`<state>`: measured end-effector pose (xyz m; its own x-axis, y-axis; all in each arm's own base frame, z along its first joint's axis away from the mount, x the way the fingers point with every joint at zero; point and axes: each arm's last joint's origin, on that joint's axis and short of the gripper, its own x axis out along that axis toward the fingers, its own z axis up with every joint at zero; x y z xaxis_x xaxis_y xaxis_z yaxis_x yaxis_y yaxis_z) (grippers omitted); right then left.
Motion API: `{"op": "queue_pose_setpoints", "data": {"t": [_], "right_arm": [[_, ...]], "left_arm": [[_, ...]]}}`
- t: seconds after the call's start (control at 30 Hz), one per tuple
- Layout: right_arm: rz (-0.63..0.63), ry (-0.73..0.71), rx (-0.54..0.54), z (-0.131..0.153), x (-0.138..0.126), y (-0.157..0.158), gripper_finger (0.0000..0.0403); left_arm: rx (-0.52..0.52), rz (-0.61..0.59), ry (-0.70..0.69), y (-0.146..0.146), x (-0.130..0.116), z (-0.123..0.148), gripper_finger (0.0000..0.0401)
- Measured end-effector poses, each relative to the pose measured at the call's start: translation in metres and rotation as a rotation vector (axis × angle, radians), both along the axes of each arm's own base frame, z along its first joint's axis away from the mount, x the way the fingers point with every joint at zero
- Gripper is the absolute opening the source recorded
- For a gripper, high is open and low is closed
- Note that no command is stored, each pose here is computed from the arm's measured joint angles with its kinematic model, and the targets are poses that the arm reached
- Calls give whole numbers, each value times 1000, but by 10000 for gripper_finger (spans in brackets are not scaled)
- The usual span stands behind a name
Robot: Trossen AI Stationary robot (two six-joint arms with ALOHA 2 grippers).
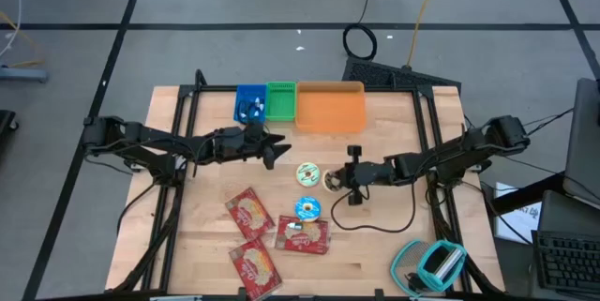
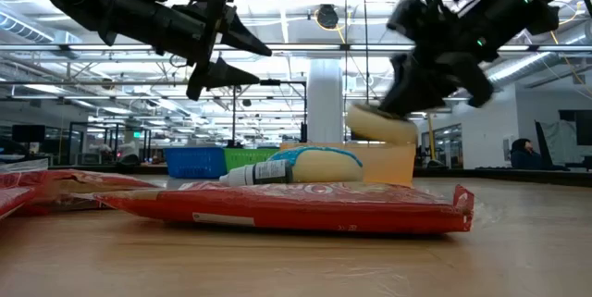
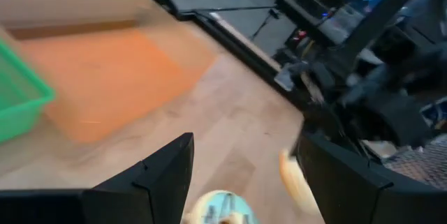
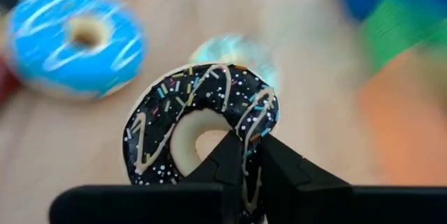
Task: Pick & Place Food Item
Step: Put the black donut into the green bin
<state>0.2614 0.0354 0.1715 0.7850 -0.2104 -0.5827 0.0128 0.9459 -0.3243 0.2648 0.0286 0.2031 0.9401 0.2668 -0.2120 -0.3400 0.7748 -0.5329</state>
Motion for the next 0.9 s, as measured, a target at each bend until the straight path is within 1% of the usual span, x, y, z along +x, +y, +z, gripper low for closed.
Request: {"op": "queue_pose_setpoints", "data": {"t": [0.1,0.2,0.3,0.47,0.6,0.73,0.9], "right_arm": [[-32,-80,-132,12,2,-3,21],[-66,-154,-244,20,7,-4,29],[-54,-215,-304,28,10,-5,33],[-72,-268,-359,35,13,-8,28],[-82,-254,-380,34,13,-12,26],[-82,-247,-404,35,13,-12,28],[-74,-273,-430,39,14,-12,26]], "left_arm": [[-25,-19,-65,-6,7,-1,257],[-36,-39,-65,-12,17,-5,257],[-39,-54,-54,-16,31,-6,257],[-30,-75,-53,-21,59,-5,257],[8,-96,-60,-25,78,-2,257],[30,-107,-66,-28,87,2,257],[30,-105,-48,-27,89,4,257]]}}
